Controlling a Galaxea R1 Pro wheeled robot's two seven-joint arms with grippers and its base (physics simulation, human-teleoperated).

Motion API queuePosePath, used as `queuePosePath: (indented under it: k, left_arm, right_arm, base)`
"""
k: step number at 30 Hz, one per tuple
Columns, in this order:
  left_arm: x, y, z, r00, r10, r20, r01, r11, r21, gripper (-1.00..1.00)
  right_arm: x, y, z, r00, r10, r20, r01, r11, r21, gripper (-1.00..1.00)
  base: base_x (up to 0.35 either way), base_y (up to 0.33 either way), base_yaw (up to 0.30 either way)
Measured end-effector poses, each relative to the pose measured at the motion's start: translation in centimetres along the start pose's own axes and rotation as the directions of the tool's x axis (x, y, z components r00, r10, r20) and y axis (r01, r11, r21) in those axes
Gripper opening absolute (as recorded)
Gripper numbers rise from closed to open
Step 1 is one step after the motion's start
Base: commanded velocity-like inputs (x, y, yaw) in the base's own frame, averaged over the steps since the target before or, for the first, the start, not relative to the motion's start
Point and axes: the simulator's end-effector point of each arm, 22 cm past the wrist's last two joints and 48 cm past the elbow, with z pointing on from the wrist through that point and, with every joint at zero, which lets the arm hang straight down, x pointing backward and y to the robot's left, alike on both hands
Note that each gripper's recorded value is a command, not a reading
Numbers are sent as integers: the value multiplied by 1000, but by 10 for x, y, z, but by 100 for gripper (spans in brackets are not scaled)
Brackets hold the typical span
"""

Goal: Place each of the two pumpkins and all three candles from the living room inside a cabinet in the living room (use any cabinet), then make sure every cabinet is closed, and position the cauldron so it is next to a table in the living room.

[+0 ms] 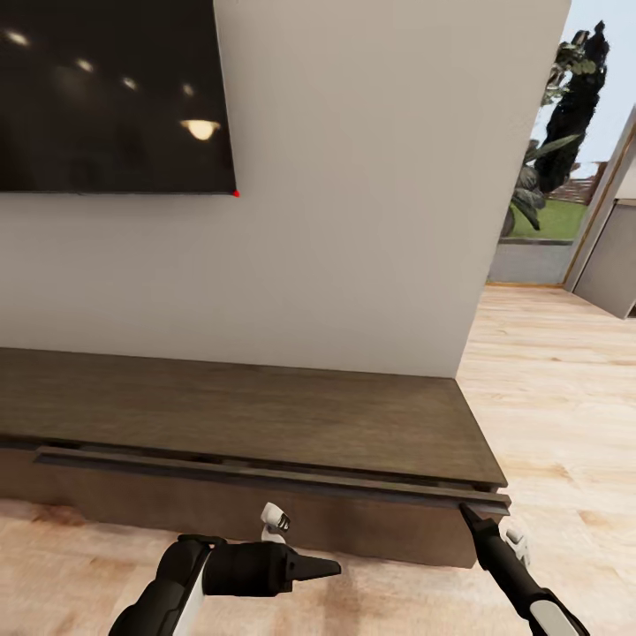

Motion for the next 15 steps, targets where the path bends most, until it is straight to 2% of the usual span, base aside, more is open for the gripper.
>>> queuePosePath:
  k: [4, 10, 15]
  left_arm:
    - [0, 0, 0, 1000, 0, 1, 0, 1000, 0, 100]
    - [0, 0, 0, 1000, 0, 0, 0, 1000, 0, 100]
    - [0, 0, 0, 1000, 0, 0, 0, 1000, 0, 100]
  right_arm:
    - [0, 0, 0, 1000, -3, 0, 3, 1000, 1, -100]
    - [2, 0, 0, 1000, -4, -4, 4, 1000, -3, -100]
    - [2, 0, 0, 1000, -4, -5, 4, 1000, -4, -100]
  base:
    - [-20, 0, 0]
    - [-138, 0, 0]
    - [-35, 0, 0]
